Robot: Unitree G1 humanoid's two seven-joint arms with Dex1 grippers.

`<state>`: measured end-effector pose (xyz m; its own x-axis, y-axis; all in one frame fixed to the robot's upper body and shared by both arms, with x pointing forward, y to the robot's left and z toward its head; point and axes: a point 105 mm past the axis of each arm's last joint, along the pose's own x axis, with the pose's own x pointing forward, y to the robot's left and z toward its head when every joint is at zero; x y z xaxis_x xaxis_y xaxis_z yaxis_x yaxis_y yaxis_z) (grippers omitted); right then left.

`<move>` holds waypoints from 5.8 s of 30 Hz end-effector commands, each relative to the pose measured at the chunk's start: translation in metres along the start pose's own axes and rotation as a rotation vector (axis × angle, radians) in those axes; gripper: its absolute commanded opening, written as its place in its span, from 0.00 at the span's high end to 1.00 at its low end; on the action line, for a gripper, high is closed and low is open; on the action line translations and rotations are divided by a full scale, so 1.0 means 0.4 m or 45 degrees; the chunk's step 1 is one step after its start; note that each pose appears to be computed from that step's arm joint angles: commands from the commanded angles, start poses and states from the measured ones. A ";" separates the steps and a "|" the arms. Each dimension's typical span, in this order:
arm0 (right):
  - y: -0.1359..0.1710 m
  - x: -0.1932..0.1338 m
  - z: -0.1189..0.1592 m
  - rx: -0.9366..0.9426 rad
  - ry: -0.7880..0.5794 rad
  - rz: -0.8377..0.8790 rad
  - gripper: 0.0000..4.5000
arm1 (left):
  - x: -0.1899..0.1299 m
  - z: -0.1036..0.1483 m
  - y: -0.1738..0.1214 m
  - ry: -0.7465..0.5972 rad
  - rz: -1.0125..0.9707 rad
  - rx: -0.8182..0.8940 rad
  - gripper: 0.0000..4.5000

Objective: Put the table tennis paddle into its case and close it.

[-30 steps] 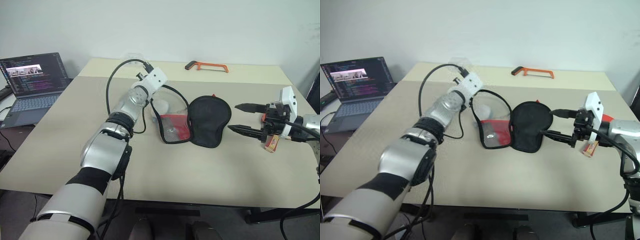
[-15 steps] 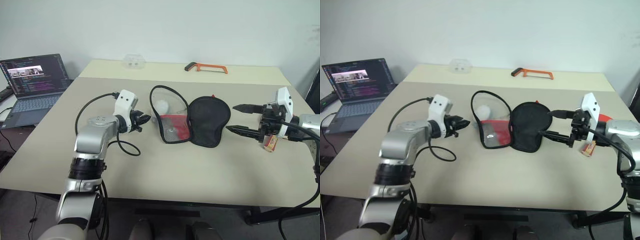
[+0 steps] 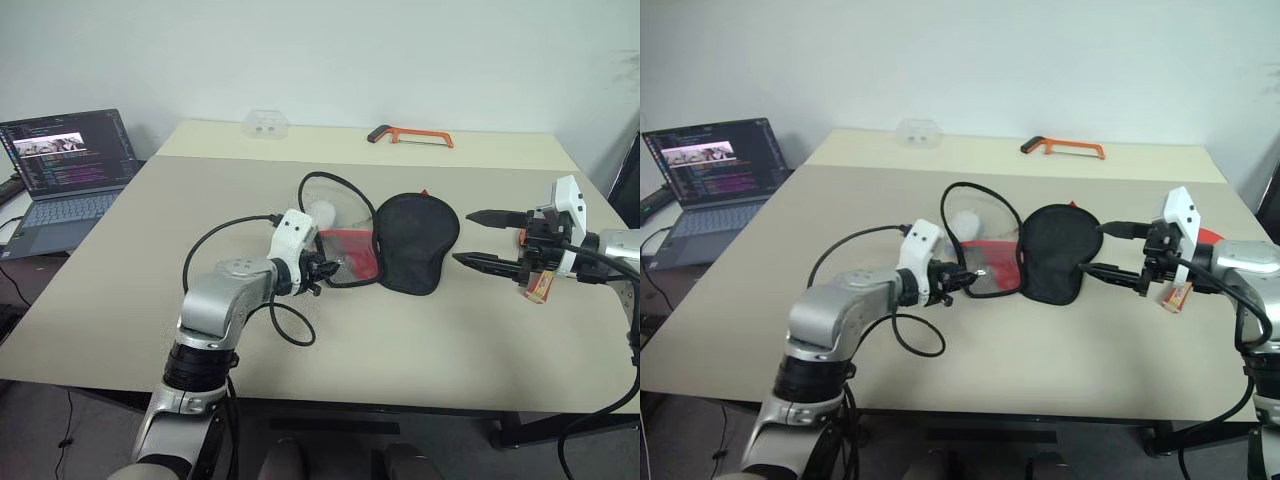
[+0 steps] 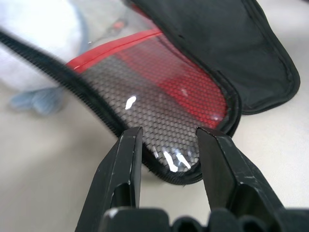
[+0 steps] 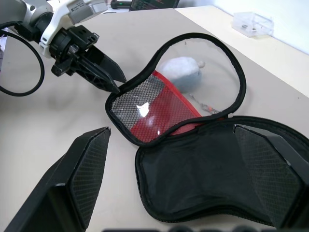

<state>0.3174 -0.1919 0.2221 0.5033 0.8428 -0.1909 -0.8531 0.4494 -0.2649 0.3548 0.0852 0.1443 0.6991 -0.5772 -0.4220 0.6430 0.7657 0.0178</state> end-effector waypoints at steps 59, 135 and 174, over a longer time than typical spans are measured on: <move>0.014 0.027 0.015 -0.017 0.003 0.015 0.00 | 0.146 0.039 0.020 -0.137 0.108 -0.395 0.92; 0.024 0.020 0.007 -0.006 0.050 0.016 0.00 | 0.182 0.144 -0.127 -0.401 0.444 -0.442 0.99; 0.040 0.012 -0.001 -0.005 0.090 0.006 0.00 | 0.237 0.163 -0.316 -0.273 0.064 -0.516 0.99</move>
<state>0.3076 -0.1821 0.2052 0.5011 0.8147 -0.2917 -0.8634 0.4477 -0.2327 0.3888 -0.0207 0.1240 0.8637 -0.3793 -0.3319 0.3211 0.9217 -0.2177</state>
